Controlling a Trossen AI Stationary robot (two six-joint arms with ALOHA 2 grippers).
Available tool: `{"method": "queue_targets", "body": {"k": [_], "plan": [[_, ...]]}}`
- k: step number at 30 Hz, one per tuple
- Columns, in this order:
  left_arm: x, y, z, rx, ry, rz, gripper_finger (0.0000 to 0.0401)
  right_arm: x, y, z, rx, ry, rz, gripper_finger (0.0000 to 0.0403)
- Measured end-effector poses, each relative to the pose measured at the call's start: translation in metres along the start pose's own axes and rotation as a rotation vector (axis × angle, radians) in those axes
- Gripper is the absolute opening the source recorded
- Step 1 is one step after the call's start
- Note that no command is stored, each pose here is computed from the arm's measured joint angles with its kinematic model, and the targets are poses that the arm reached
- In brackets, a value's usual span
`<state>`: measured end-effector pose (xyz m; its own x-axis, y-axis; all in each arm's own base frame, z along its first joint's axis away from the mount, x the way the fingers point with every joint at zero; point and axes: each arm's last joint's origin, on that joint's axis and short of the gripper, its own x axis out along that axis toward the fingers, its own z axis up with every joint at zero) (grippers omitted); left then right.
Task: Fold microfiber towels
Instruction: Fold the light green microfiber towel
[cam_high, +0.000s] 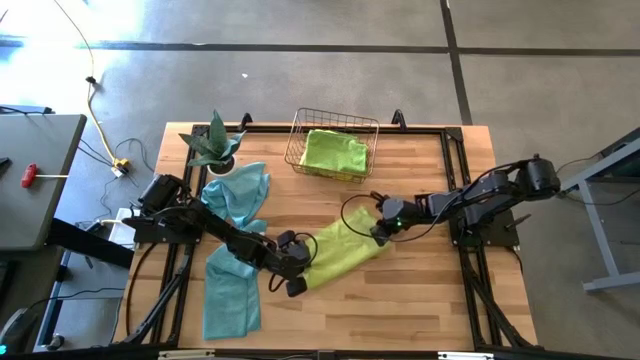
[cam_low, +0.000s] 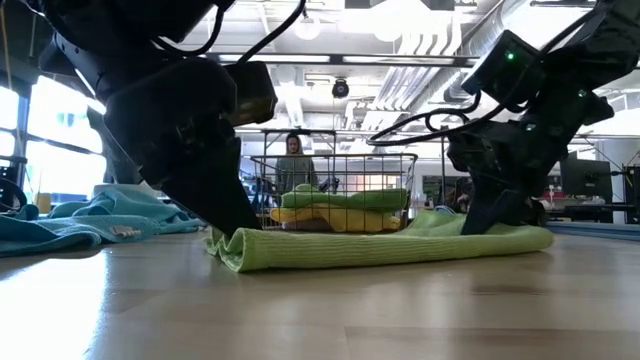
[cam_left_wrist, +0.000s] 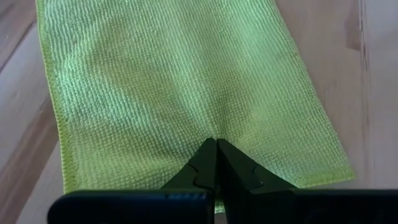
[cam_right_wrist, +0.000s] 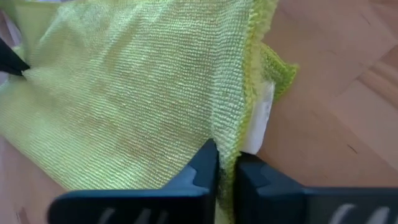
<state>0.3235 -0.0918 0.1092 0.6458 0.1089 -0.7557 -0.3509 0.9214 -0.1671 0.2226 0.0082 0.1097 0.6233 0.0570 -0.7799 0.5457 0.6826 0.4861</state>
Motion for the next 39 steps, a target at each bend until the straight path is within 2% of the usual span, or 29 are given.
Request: {"method": "queue_targets", "body": {"k": [8,11,16,19,22,25,30,32,39], "plan": [[-0.002,-0.005,-0.002,-0.079,0.001,-0.015,0.0001,-0.002,-0.003,-0.004,-0.011,0.051,-0.043,0.0003],[-0.003,-0.009,-0.002,-0.098,-0.022,-0.033,0.0001,-0.009,-0.002,-0.002,-0.021,0.108,-0.093,0.0003],[-0.005,-0.015,0.003,-0.112,-0.082,-0.066,0.0001,-0.029,0.010,0.011,-0.093,0.217,-0.261,0.0001],[-0.005,-0.017,-0.003,-0.097,-0.034,-0.097,0.0000,-0.044,0.014,0.017,-0.139,0.293,-0.436,0.0001],[-0.006,-0.020,-0.002,-0.098,-0.044,-0.120,0.0000,-0.059,0.031,0.033,-0.169,0.258,-0.509,0.0001],[-0.006,-0.018,-0.001,-0.097,-0.059,-0.097,0.0000,-0.071,0.035,0.037,-0.172,0.292,-0.595,0.0000],[-0.008,-0.024,-0.004,-0.089,-0.055,-0.122,0.0000,-0.076,0.048,0.046,-0.119,0.241,-0.548,0.0000],[-0.009,-0.025,-0.005,-0.087,-0.062,-0.117,0.0000,-0.074,0.054,0.046,-0.094,0.229,-0.492,0.0000],[-0.011,-0.030,-0.008,-0.074,-0.066,-0.126,0.0000,-0.060,0.076,0.026,-0.050,0.232,-0.396,0.0000]]}}
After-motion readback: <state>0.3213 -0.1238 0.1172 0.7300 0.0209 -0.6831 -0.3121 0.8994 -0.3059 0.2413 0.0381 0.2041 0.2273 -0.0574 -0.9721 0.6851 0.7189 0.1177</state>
